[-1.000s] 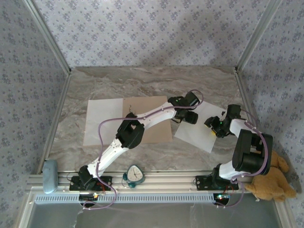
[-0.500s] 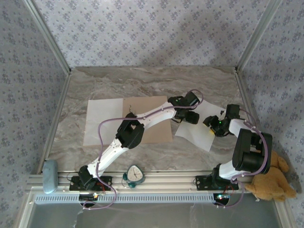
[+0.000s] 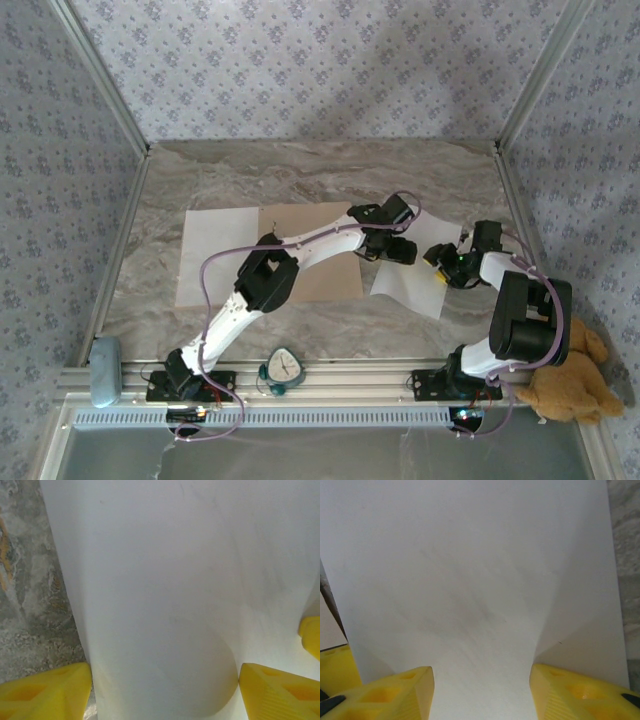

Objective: Put the files into the folder

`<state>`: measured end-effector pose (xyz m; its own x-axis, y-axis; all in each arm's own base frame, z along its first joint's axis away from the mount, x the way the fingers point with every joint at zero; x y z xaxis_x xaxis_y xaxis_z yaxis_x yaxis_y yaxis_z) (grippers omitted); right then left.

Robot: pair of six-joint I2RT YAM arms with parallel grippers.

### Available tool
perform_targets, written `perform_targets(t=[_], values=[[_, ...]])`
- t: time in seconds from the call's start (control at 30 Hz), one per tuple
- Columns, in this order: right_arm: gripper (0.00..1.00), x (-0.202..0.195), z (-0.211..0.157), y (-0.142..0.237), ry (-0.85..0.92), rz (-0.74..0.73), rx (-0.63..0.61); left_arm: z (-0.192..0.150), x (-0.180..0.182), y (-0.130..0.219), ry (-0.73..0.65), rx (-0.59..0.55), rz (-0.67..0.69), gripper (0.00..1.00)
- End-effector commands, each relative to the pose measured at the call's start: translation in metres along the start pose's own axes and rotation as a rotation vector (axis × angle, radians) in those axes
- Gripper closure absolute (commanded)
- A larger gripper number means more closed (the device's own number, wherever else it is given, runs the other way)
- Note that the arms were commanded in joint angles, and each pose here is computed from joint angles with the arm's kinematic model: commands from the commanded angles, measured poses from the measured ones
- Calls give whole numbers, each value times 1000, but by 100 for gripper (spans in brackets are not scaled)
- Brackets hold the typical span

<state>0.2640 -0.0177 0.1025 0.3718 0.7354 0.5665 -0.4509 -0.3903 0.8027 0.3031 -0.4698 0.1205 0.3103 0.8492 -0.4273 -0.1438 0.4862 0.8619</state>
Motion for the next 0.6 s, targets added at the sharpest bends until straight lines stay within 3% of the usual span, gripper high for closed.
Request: perform_targets(t=[0.0,0.57], values=[[45,-3,-11,-7,-48,10,54,-2,-10,18,43,26,-88,22],[46,13,-14,-10,-68,78,67,-6,-1,19,106,36,-130,24]])
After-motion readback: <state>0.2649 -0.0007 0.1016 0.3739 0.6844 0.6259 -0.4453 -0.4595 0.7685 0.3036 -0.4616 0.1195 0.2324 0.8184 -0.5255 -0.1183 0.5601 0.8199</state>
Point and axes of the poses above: each hand's point on the last joint's axis, 136 mm out from that joint toward the fingers, its own y axis back along the fingers, its own x axis along the line the jaws close on, z = x × y, the point moved 9 cm from there along y, back along the fingers, and after that the axes turned 7 degrees about y, right-handed, at the moved point
